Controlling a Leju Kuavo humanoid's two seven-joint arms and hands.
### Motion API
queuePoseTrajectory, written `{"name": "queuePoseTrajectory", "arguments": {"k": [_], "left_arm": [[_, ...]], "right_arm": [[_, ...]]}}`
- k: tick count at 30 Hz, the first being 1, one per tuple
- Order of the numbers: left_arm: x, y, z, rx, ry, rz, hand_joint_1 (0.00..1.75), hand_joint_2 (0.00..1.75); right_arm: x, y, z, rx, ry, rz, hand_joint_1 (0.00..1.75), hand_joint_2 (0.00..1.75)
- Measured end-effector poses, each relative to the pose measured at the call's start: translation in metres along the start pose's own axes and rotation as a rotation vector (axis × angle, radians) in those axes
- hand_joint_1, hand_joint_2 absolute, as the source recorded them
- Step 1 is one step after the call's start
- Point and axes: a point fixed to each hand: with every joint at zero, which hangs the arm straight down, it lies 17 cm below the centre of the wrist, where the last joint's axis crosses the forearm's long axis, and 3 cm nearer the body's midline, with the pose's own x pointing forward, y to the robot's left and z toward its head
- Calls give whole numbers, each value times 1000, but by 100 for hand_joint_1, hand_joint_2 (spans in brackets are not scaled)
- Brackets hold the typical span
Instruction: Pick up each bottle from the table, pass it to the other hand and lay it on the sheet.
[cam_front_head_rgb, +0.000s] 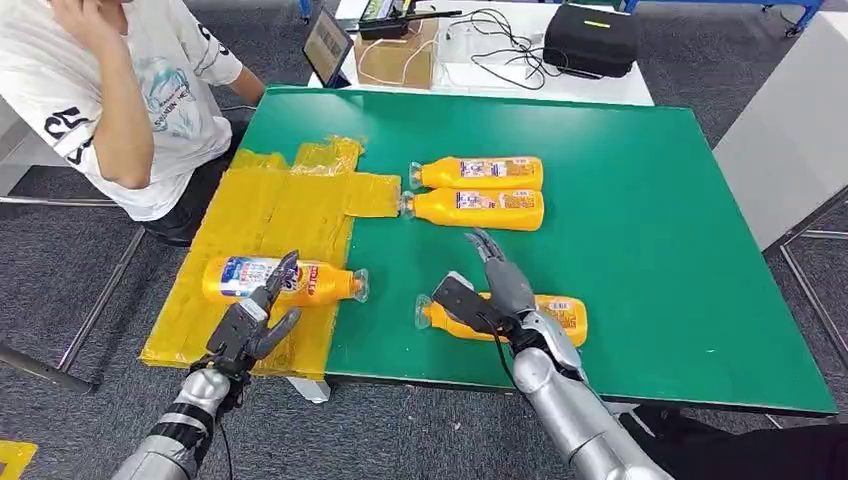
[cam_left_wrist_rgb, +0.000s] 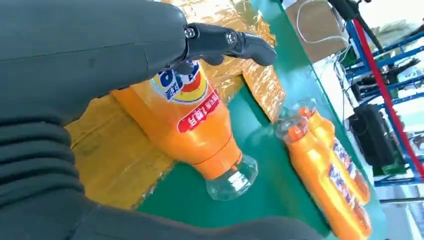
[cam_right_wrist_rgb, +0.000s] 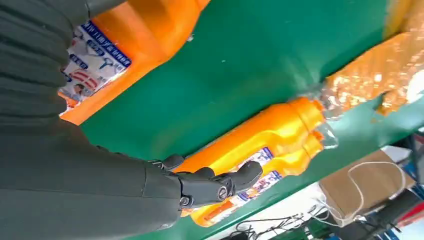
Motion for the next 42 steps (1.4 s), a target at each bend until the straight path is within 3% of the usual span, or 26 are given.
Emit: {"name": "queuePoseTrajectory", "arguments": {"k": [7, 17, 26, 42], "left_arm": [[17, -11, -5, 10, -37, 95, 0, 175], [24, -16, -10, 15, -54, 137, 0, 175], [31, -10, -10, 37, -72, 177, 0, 175], [36, -9, -5, 40, -88, 195, 0, 175]], "right_arm": [[-30, -8, 10, 31, 51, 164, 0, 175], [-53, -9, 22, 78, 88, 201, 0, 175], [-87, 6, 67, 165, 149, 310, 0, 175], [-142, -46, 114, 222, 245, 530, 0, 175]]}}
